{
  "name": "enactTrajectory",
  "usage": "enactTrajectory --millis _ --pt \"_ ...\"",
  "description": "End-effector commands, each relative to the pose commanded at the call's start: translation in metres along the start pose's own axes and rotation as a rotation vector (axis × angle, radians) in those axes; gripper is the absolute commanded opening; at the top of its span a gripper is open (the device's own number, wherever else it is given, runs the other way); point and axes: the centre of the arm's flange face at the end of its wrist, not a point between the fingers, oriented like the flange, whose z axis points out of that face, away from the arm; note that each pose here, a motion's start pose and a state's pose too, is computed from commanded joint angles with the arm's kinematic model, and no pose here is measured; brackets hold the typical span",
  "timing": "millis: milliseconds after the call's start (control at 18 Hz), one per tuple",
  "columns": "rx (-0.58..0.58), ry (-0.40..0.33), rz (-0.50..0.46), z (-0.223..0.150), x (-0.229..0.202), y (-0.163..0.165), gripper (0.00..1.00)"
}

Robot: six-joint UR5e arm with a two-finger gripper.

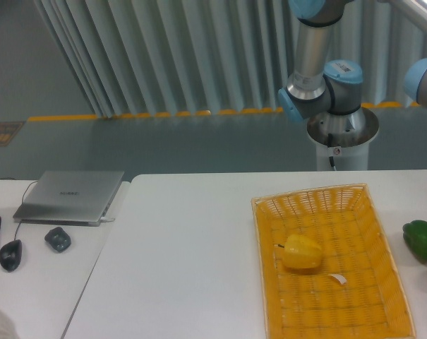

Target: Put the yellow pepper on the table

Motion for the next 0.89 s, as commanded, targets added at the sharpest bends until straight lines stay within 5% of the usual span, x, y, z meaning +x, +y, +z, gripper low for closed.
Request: enactTrajectory --millis 556,889 --pt "0.040 0.017 0.000 0.019 0.010 -0.013 1.00" --pt "0.080 -0.060 0.015 0.019 0.026 -0.037 1.00"
